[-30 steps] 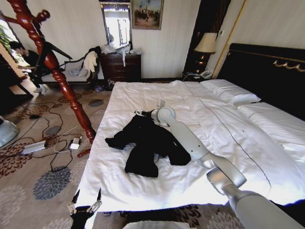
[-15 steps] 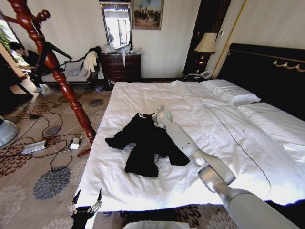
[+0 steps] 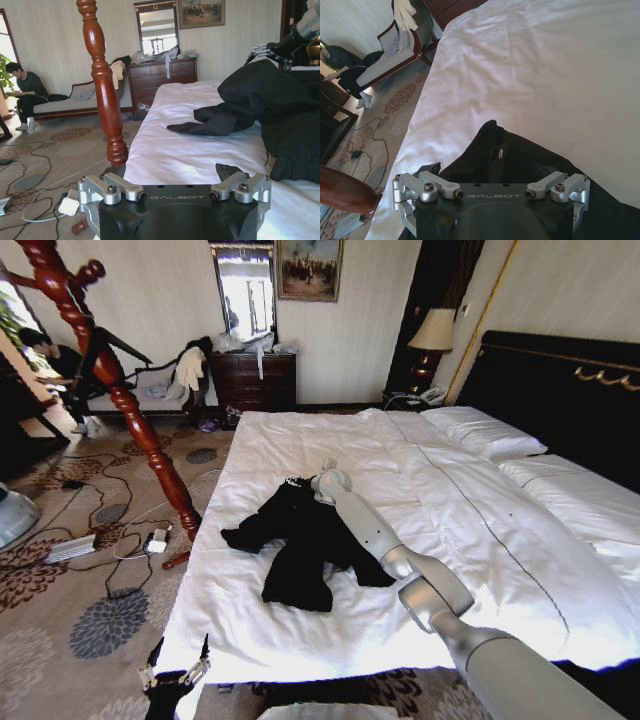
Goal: Pick up the clothes from the bed and hang them on the clothes hanger.
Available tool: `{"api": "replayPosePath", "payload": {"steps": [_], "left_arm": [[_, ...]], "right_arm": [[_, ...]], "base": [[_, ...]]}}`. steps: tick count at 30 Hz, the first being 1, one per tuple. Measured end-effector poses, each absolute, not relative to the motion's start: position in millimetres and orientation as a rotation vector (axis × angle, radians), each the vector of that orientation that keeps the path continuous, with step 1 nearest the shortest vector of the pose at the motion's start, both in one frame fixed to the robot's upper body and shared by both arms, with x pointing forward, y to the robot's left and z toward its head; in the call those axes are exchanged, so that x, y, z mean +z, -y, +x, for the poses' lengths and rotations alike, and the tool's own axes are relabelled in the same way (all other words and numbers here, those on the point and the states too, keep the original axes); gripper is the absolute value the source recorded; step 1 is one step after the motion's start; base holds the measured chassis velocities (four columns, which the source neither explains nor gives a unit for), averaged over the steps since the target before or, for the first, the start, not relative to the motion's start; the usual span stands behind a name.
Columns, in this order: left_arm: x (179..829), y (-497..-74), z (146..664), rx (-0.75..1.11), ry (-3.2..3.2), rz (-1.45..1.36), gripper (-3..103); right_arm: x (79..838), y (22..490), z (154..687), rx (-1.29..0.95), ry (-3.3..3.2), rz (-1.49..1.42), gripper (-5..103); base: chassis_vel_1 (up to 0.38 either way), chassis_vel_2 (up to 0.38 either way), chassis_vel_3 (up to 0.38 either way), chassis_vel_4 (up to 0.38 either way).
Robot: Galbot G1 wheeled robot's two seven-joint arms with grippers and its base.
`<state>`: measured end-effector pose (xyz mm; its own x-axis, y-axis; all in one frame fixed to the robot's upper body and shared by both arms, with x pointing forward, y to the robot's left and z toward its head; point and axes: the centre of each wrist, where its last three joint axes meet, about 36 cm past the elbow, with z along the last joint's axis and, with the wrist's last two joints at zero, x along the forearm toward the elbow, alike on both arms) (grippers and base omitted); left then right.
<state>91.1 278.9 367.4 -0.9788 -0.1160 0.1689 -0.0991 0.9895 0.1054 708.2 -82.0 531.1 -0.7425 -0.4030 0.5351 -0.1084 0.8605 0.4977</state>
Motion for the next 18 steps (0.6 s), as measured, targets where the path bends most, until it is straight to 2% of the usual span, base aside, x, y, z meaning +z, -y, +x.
{"api": "replayPosePath", "payload": {"steps": [11,13,14,16,18], "left_arm": [[367,-278,92,-0.143,2.958,0.157,100],[364,-279,90,-0.142,2.948,0.160,100],[364,-279,90,-0.142,2.948,0.160,100],[363,-279,89,-0.143,2.943,0.161,100],[362,-279,89,-0.143,2.942,0.161,100]], "right_arm": [[519,81,712,-0.589,2.353,0.338,97],[518,79,714,-0.578,2.354,0.333,90],[518,79,714,-0.578,2.354,0.333,90],[517,77,715,-0.576,2.352,0.333,79],[517,76,716,-0.575,2.349,0.332,79]], "base": [[0.000,0.000,0.000,0.000],[0.000,0.000,0.000,0.000],[0.000,0.000,0.000,0.000],[0.000,0.000,0.000,0.000],[0.000,0.000,0.000,0.000]]}}
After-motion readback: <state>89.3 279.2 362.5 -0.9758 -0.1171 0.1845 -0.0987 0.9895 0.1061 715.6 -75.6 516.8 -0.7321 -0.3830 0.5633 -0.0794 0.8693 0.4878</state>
